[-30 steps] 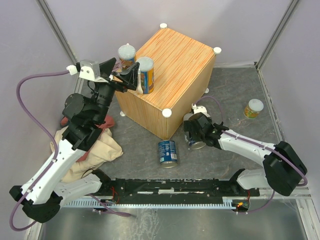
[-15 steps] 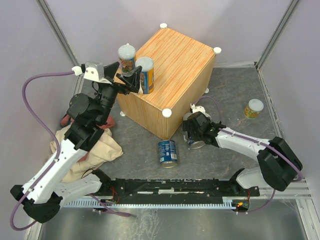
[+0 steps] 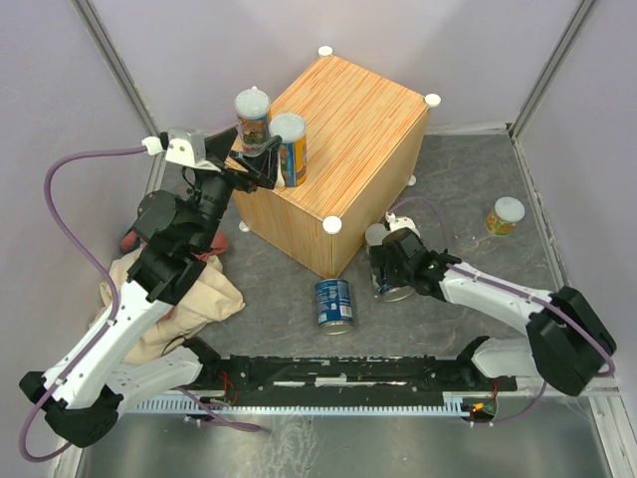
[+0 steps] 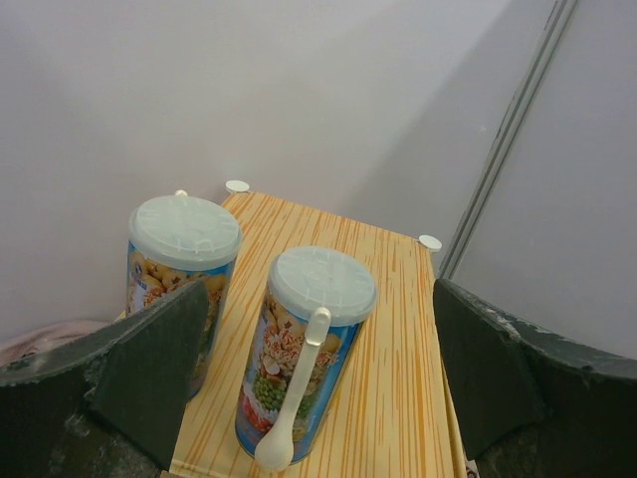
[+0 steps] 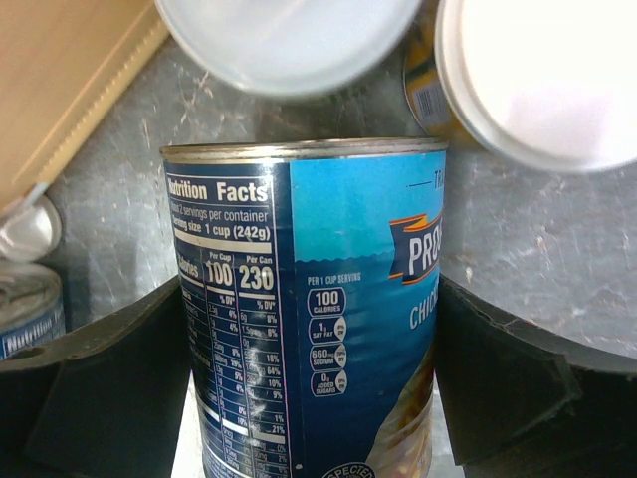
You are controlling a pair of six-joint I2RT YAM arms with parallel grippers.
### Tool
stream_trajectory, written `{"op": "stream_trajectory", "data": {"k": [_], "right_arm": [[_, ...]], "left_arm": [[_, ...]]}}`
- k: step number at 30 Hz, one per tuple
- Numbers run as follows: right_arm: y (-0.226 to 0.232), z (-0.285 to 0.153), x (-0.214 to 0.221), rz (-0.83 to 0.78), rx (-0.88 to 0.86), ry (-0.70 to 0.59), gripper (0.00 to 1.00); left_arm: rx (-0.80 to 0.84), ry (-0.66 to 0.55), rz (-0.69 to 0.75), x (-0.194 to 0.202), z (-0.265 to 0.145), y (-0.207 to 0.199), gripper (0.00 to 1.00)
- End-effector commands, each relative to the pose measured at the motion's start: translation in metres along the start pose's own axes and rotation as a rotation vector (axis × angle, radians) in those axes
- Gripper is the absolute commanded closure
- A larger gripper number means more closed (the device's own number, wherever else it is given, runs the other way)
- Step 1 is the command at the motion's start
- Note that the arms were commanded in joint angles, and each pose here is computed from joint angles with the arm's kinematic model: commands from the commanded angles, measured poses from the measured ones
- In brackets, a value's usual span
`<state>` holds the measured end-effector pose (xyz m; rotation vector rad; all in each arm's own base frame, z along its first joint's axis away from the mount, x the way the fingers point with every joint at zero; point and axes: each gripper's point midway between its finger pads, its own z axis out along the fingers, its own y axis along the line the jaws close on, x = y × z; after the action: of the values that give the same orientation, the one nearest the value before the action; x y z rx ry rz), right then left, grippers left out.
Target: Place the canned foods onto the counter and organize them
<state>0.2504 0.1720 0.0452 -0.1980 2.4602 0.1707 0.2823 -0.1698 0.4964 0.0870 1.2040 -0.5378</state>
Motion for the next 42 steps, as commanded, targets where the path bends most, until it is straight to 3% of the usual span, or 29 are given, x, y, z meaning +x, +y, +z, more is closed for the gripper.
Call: {"op": "stream_trajectory", "data": {"k": [1,6,17,32,42], "right_arm": [[0.011,-0.036,-0.048,0.044,-0.092,-0.197,0.51],[0.012,-0.069,-0.058,0.075,-0.169,-0.295,0.62],[0.019,-0.152,-0.097,0.105,-0.326,-0.503,0.68],[0.023,-0.251,-0.147,0.132,-0.475,-0.74,0.7],[0.031,-0.32,-0.21,0.094,-0.524,-0.945,0.71]], "left_arm": [[0.004,-0.023,-0.066,-0.006,-0.005,-0.001,0.0],[0.005,-0.019,-0.082,-0.004,-0.008,-0.001,0.0],[0.018,-0.01,-0.119,-0.011,-0.015,-0.004,0.0],[0.057,0.014,-0.187,-0.012,-0.025,-0.012,0.0],[0.068,0.035,-0.23,-0.012,-0.03,-0.016,0.0]]}}
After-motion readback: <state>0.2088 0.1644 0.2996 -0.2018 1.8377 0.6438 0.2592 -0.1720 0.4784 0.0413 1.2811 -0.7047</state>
